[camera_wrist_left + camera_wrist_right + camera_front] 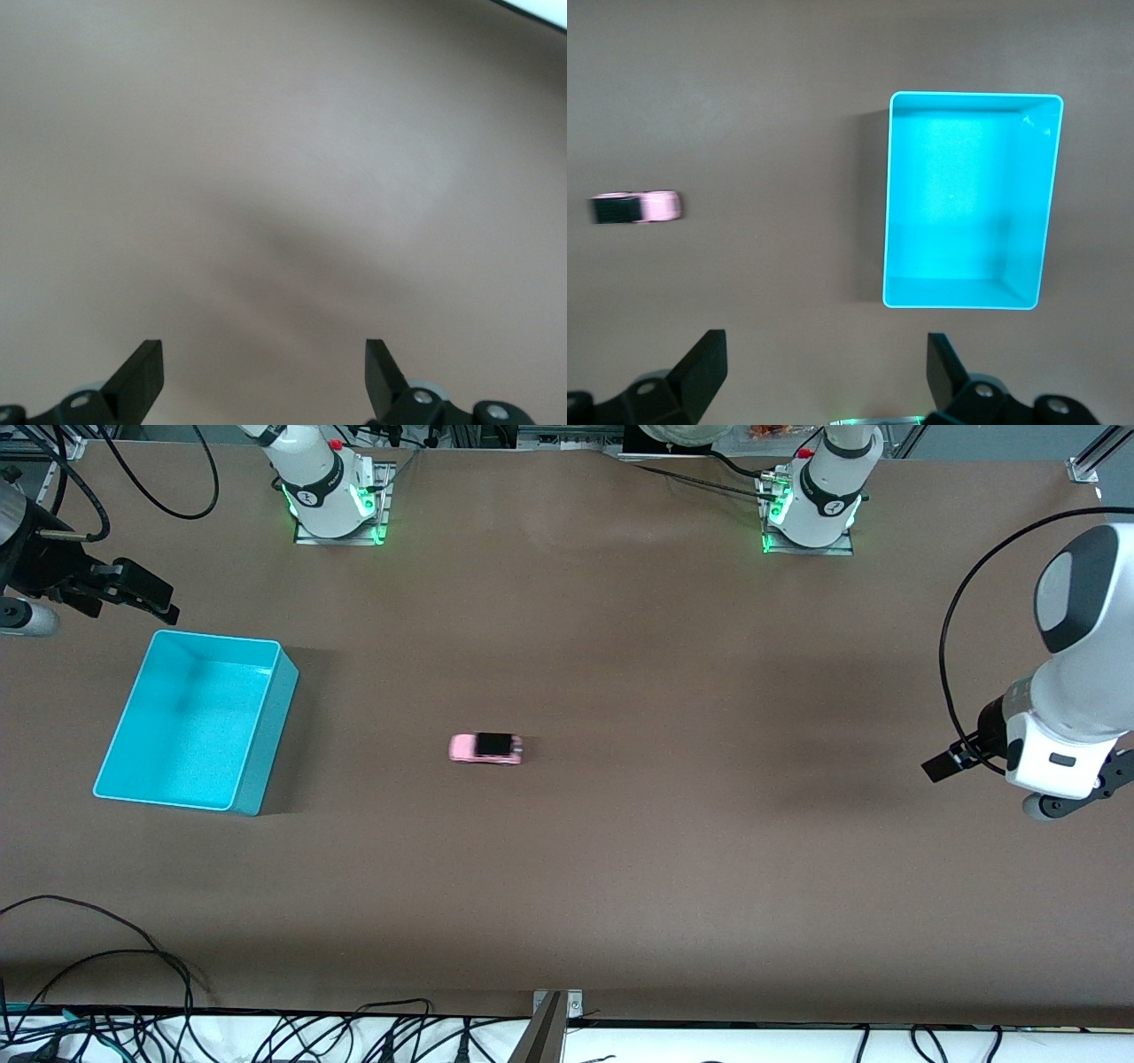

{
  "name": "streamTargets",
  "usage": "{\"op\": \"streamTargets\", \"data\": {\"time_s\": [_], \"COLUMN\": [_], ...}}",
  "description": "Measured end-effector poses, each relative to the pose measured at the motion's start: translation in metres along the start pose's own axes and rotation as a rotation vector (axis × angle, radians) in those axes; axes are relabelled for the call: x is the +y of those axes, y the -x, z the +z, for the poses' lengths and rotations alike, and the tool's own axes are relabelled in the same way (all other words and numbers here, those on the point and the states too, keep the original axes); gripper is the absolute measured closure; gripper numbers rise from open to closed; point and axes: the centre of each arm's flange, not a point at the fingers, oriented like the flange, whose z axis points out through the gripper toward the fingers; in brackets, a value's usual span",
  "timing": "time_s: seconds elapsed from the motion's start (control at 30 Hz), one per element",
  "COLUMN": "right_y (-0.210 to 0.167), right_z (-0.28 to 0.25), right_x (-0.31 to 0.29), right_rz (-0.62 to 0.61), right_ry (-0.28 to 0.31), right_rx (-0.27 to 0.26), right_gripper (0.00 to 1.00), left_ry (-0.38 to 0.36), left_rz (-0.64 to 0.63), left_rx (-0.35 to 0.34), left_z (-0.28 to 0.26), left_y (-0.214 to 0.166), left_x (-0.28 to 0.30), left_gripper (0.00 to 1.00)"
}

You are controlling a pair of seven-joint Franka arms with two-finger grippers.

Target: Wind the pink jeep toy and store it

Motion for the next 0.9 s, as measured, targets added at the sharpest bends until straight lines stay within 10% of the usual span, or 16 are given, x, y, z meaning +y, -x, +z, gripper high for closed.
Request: {"op": "streamTargets", "data": {"time_s": [0.47, 0.9], "right_y": [0.000, -0.003], "right_z": [0.000, 0.005], "right_x": [0.001, 0.005], "right_rz": [0.001, 0.009], "right_ry": [0.000, 0.001], "right_rx": [0.000, -0.011], "right_gripper": [0.00, 0.00], "left_ry": [0.101, 0.139], "left_rz": [0.343, 0.397], "left_rx": [-0.019, -0.025], "left_z": [-0.061, -0.084], "left_y": [0.013, 0.037], "left_x": [-0.009, -0.014], "left_gripper": [0.00, 0.00]}}
